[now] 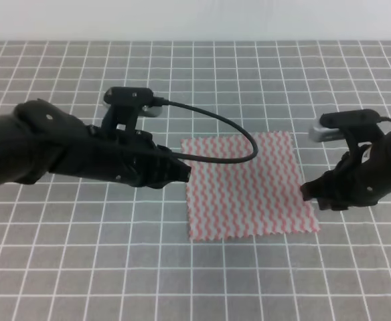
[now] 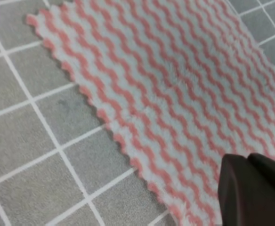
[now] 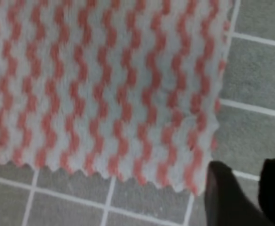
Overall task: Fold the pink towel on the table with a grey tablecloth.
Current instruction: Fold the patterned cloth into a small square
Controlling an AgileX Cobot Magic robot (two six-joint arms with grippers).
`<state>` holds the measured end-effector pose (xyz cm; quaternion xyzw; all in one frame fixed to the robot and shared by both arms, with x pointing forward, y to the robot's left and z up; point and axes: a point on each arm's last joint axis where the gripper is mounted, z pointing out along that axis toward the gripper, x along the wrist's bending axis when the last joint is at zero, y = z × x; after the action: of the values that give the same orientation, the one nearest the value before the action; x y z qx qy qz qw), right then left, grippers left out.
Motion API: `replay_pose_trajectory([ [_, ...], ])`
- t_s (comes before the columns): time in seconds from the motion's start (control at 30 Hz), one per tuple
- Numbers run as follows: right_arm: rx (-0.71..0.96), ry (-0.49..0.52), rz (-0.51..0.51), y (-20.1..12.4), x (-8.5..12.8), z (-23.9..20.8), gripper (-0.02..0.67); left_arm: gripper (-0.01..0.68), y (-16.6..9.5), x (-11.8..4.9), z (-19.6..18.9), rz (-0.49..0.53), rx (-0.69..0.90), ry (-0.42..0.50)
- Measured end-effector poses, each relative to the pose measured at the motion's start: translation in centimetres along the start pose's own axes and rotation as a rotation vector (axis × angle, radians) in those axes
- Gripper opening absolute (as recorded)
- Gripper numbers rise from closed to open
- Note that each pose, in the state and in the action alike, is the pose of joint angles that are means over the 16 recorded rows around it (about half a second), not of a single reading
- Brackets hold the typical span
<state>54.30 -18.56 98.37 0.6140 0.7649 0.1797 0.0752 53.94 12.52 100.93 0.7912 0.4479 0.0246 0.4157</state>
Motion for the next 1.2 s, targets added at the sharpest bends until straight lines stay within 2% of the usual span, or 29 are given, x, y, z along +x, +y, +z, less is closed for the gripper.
replay_pose_trajectory([
  [0.3,0.012,0.016,0.03,0.1,0.1,1.5,0.223,-0.001,-0.2,-0.1,0.6,-0.003,0.022,-0.019],
  [1.2,0.071,0.029,0.029,-0.4,0.2,3.0,0.23,-0.001,-0.3,-0.2,0.5,0.01,0.03,-0.027],
])
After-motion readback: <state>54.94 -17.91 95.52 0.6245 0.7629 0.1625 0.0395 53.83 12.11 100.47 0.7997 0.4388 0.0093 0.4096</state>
